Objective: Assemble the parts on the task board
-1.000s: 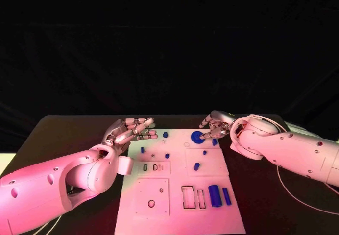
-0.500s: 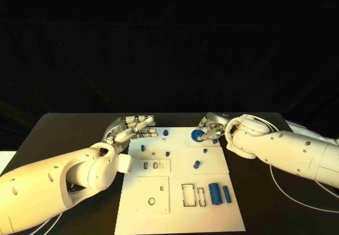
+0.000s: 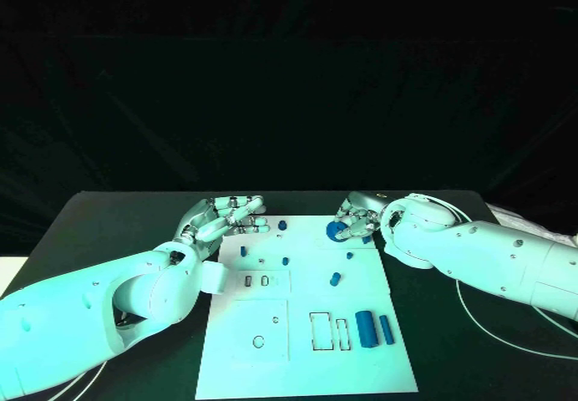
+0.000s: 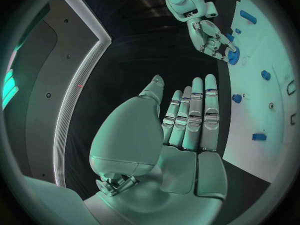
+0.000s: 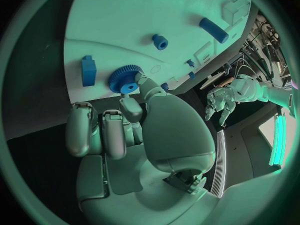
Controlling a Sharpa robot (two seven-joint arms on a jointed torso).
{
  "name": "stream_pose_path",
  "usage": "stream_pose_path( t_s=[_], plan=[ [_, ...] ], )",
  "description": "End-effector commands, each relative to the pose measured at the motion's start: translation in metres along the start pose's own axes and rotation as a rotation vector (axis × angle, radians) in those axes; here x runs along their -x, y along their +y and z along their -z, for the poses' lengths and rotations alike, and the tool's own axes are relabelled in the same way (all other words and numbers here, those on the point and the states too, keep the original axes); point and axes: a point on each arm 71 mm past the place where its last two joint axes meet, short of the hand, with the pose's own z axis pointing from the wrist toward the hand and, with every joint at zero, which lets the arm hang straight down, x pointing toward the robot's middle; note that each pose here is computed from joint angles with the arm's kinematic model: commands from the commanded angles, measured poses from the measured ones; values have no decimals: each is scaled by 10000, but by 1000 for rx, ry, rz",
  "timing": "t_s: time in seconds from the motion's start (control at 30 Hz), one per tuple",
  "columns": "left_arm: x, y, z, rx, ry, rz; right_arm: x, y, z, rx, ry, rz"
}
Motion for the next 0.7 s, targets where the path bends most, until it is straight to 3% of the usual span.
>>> stream_pose_path(
  t_s=[0.03,0.17,0.37,0.7],
  plan=[
    [-24,-10,-5,-6,21,10,-58,-29,-1,-17,34,43],
    [-22,-9,-6,-5,21,10,-54,-26,-1,-13,18,64],
    [-20,-4,-8,0,22,17,-30,21,20,11,-51,65],
    [-23,3,-15,4,22,23,14,317,113,116,-169,19]
  ],
)
